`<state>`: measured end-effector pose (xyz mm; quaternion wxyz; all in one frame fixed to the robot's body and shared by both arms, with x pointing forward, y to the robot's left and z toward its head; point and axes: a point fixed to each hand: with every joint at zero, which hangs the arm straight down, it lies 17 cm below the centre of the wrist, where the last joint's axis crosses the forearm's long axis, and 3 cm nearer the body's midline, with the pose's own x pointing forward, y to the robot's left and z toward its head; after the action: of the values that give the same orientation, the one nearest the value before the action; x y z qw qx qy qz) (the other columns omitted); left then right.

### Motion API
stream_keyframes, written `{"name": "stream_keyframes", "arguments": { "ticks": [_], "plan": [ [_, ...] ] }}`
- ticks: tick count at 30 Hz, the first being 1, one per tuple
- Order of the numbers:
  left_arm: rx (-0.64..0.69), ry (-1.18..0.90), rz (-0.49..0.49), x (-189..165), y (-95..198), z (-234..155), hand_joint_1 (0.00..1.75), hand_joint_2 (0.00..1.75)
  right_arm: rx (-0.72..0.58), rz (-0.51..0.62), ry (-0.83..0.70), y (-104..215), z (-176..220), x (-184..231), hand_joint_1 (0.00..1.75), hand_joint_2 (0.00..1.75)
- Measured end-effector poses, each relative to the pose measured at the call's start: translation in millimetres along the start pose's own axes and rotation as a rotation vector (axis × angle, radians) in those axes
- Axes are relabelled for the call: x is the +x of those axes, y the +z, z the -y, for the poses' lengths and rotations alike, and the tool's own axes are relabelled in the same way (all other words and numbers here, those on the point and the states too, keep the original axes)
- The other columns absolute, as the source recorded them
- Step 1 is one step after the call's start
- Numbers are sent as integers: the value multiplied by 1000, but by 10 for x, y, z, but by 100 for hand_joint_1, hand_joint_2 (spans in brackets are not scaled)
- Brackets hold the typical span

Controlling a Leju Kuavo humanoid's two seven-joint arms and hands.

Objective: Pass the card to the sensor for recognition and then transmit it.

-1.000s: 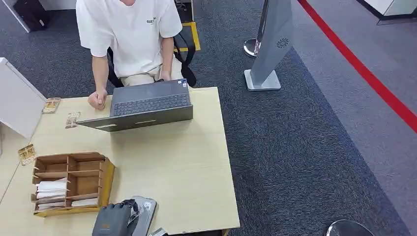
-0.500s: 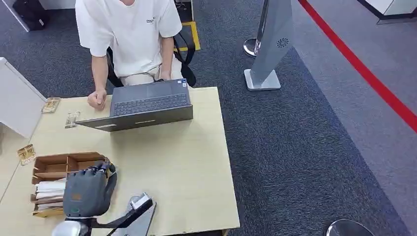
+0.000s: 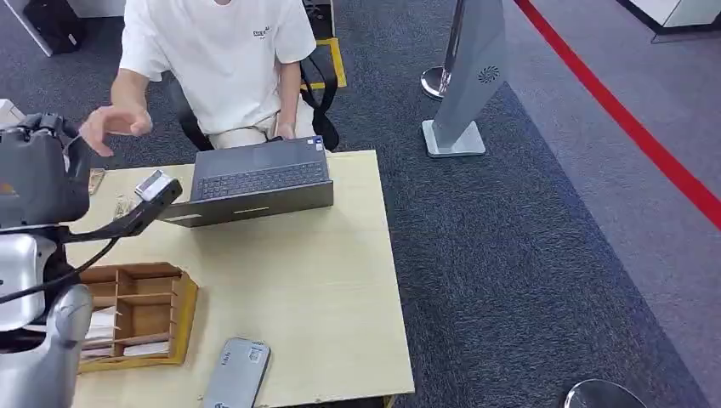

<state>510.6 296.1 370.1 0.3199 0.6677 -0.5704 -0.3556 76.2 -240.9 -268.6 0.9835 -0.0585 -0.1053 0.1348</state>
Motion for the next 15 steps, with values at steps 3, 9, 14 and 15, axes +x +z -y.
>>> {"name": "stream_keyframes", "arguments": {
  "ticks": [3,9,14,15],
  "plan": [
    [-29,-37,-41,-149,-220,121,175,175,5,-7,8,-1,-31,-60,0,175],
    [-78,-59,-59,-212,-374,322,175,175,13,-14,-7,-1,-71,-98,0,175],
    [-119,-59,-60,-188,-381,469,0,175,13,-19,-18,-3,-72,-121,0,175],
    [-124,-57,-56,-171,-381,483,0,175,13,-22,-20,-3,-71,-129,0,175]
  ]
}}
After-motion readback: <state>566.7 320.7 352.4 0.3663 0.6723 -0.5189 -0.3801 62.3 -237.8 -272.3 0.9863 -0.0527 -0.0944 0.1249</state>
